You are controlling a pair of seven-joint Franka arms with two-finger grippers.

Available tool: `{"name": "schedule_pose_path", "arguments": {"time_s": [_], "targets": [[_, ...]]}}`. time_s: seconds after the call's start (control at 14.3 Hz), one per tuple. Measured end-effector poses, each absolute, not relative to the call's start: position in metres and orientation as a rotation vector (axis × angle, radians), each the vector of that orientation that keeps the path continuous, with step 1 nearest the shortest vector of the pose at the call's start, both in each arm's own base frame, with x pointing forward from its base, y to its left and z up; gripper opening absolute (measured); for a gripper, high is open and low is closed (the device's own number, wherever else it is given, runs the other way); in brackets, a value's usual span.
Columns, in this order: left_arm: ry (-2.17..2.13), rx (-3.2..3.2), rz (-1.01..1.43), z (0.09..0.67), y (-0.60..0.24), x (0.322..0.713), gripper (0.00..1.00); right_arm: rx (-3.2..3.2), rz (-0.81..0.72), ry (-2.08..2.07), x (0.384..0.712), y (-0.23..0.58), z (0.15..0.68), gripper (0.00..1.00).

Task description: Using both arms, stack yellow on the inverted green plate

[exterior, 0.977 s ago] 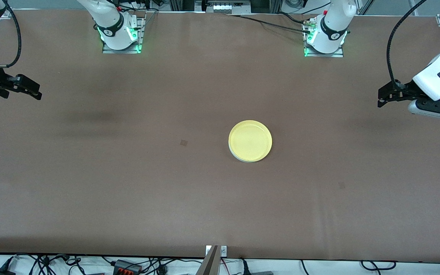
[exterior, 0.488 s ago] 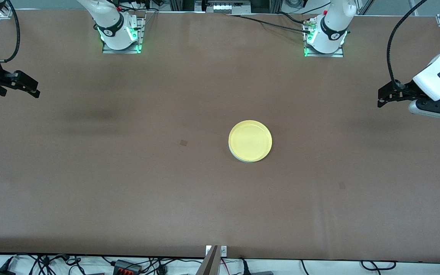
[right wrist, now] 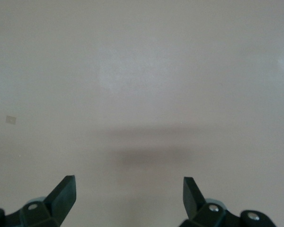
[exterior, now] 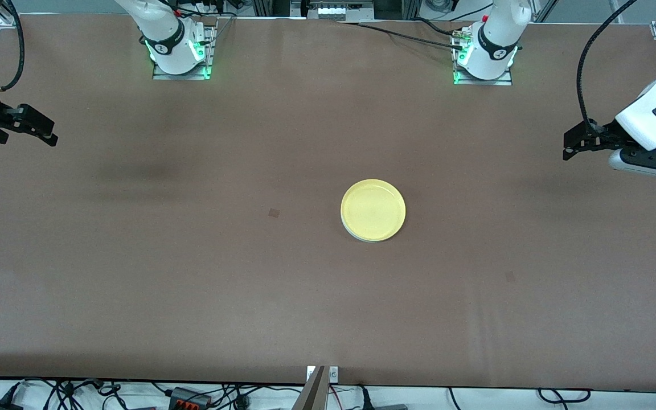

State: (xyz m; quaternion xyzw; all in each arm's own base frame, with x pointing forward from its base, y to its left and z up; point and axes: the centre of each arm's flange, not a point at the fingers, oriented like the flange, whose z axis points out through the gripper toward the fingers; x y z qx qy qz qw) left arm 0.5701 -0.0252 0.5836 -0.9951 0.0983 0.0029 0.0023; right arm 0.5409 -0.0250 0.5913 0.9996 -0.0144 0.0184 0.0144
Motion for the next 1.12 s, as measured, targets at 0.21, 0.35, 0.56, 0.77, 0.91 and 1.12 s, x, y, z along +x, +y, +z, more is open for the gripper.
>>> {"name": "schedule_pose_path", "arguments": {"time_s": [0.21, 0.35, 0.56, 0.77, 0.91, 1.12], "targets": [[0.307, -3.122, 0.009, 0.5835, -0.0253, 0.5701, 1.0, 3.112, 0.057, -0.044, 0.541, -0.025, 0.5913, 1.0], [0.306, -3.122, 0.009, 0.5835, -0.0254, 0.5701, 1.0, 3.112, 0.056, -0.043, 0.5411, -0.0248, 0.5909, 1.0], [0.311, -3.122, 0.009, 0.5835, -0.0285, 0.5699, 1.0, 3.112, 0.054, -0.032, 0.5417, -0.0208, 0.5901, 1.0], [0.311, -3.122, 0.009, 0.5835, -0.0294, 0.5699, 1.0, 3.112, 0.054, -0.031, 0.5418, -0.0203, 0.59, 1.0], [0.311, -3.122, 0.009, 0.5836, -0.0297, 0.5699, 1.0, 3.112, 0.054, -0.034, 0.5418, -0.0215, 0.59, 1.0], [0.311, -3.122, 0.009, 0.5836, -0.0299, 0.5699, 1.0, 3.113, 0.049, -0.04, 0.5414, -0.0237, 0.5896, 1.0]]}}
